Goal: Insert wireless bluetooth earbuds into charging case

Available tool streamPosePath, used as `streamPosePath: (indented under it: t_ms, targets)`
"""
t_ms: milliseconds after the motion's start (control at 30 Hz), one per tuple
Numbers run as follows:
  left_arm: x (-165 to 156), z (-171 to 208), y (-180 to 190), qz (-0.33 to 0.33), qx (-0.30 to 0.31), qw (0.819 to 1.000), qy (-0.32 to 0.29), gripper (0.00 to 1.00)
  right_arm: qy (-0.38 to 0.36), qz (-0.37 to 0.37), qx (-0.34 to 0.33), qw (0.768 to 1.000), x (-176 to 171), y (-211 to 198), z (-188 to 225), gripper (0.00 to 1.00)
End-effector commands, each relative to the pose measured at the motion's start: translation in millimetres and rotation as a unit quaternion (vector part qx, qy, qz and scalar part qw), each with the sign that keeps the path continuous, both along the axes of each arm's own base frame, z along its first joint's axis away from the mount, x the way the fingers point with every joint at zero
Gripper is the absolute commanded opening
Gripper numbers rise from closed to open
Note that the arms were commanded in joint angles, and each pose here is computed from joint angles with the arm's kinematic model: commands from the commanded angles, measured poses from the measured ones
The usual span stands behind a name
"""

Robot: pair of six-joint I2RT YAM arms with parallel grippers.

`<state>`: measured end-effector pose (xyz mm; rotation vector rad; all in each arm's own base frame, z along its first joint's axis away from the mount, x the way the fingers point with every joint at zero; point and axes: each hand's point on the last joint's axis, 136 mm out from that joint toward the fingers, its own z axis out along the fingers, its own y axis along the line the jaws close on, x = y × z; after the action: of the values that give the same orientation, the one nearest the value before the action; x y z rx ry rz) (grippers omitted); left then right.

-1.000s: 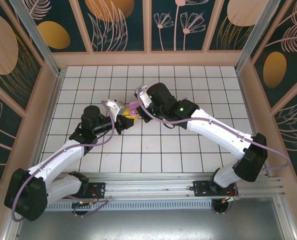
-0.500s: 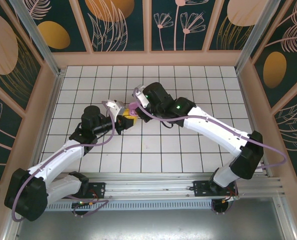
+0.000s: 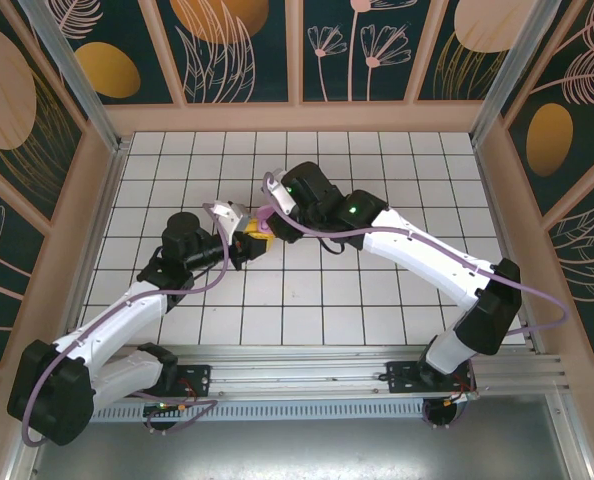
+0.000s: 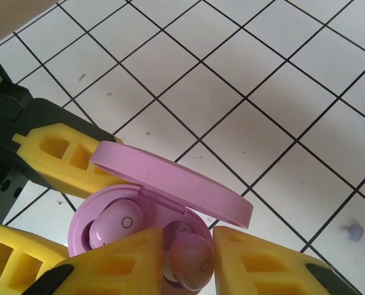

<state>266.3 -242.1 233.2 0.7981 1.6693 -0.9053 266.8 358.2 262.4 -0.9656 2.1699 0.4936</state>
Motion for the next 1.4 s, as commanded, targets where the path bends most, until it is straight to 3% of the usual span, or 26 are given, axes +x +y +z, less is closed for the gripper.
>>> streamPosePath:
  t_ms: [0,867,1367]
  targets:
    - [0.7,25.0,-0.9,-0.001,-0.017,0.999,-0.05,0.06,0.032,0.015,-0.008,0.999,-13.5,5.8,-5.6,0.29]
    - [2.0,21.9,-1.1,0.0,-0.013,0.999,-0.047,0.05,0.059,-0.026,0.021,0.998,1.7,4.6,10.1,0.32]
    - [0.2,22.0,1.5,0.005,-0.011,0.999,-0.047,0.05,0.077,-0.049,0.078,0.993,9.0,-6.1,32.6,0.32]
